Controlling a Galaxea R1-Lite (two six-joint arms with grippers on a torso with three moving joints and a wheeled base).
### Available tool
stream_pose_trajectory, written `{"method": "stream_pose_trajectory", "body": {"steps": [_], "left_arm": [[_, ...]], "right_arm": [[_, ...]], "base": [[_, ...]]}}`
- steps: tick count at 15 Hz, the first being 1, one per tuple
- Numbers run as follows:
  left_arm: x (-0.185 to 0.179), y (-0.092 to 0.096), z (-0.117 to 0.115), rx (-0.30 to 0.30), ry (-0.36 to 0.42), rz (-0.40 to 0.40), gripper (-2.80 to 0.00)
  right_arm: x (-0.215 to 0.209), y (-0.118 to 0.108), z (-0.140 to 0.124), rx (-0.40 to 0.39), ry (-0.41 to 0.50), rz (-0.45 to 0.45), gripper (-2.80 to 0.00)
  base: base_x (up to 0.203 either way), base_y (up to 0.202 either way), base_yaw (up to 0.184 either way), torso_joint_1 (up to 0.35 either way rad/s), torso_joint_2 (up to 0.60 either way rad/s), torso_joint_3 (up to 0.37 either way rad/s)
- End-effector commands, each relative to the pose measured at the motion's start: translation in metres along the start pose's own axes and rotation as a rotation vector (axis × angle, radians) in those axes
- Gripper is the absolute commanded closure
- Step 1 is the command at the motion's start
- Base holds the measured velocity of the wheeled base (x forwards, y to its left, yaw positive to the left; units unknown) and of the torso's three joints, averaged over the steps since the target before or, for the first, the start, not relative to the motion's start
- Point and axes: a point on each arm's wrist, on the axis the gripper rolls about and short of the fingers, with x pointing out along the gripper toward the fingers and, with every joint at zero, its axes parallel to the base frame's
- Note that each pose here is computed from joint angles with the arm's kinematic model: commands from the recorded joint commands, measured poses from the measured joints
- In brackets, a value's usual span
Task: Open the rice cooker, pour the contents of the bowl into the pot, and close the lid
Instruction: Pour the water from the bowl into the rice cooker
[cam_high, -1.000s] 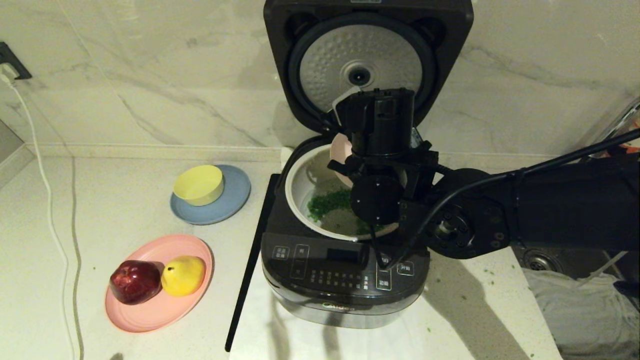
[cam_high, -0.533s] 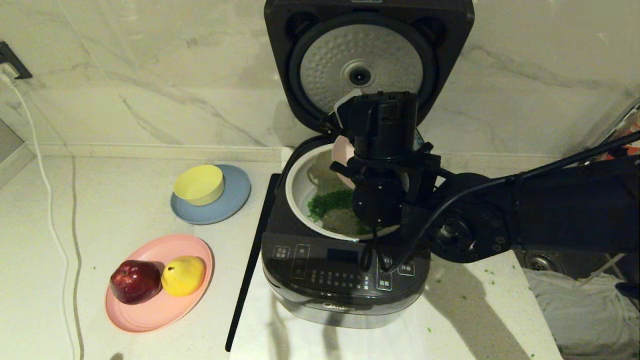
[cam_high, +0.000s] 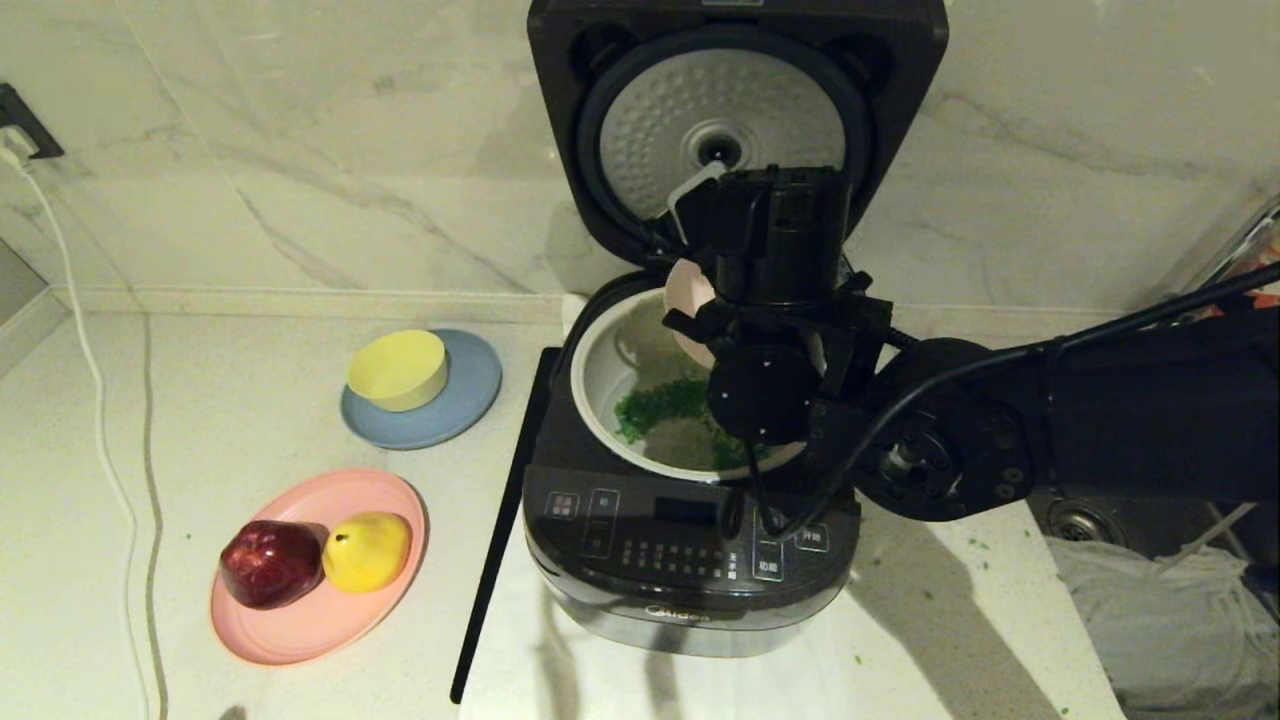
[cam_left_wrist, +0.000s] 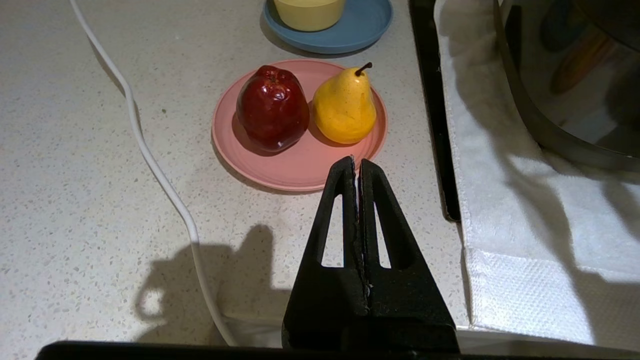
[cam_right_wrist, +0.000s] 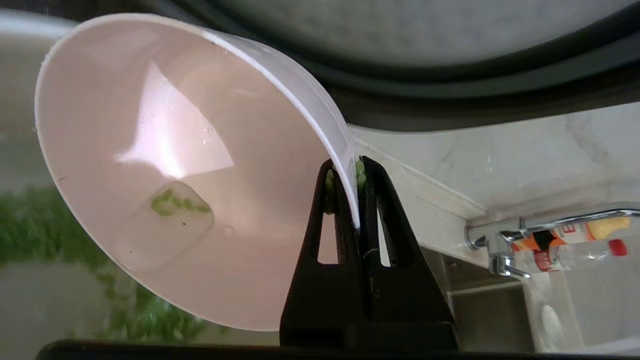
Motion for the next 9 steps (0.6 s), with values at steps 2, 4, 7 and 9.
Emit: {"method": "stream_pose_trajectory", "body": {"steps": [2,4,7,9], "left_arm": [[0.001,0.000,-0.002,0.000,0.007,0.000,0.00],[0.001,0.000,-0.002,0.000,0.007,0.000,0.00],[0.001,0.000,-0.002,0.000,0.007,0.000,0.00],[0.001,0.000,-0.002,0.000,0.007,0.000,0.00]], "right_arm": [[0.003,-0.002,0.008,0.120,-0.080,-0.014,0.00],[0.005,-0.001,0.011,0.214,-0.184,-0.025,0.00],[0.008,0.005,0.002,0.272,-0.346,-0.075,0.00],[0.010,0.017,-0.014,0.240,-0.391,-0.080,0.00]], "base": [[0.000,0.000,0.000,0.000,0.00,0.000],[0.000,0.000,0.000,0.000,0.00,0.000],[0.000,0.000,0.000,0.000,0.00,0.000],[0.000,0.000,0.000,0.000,0.00,0.000]]}}
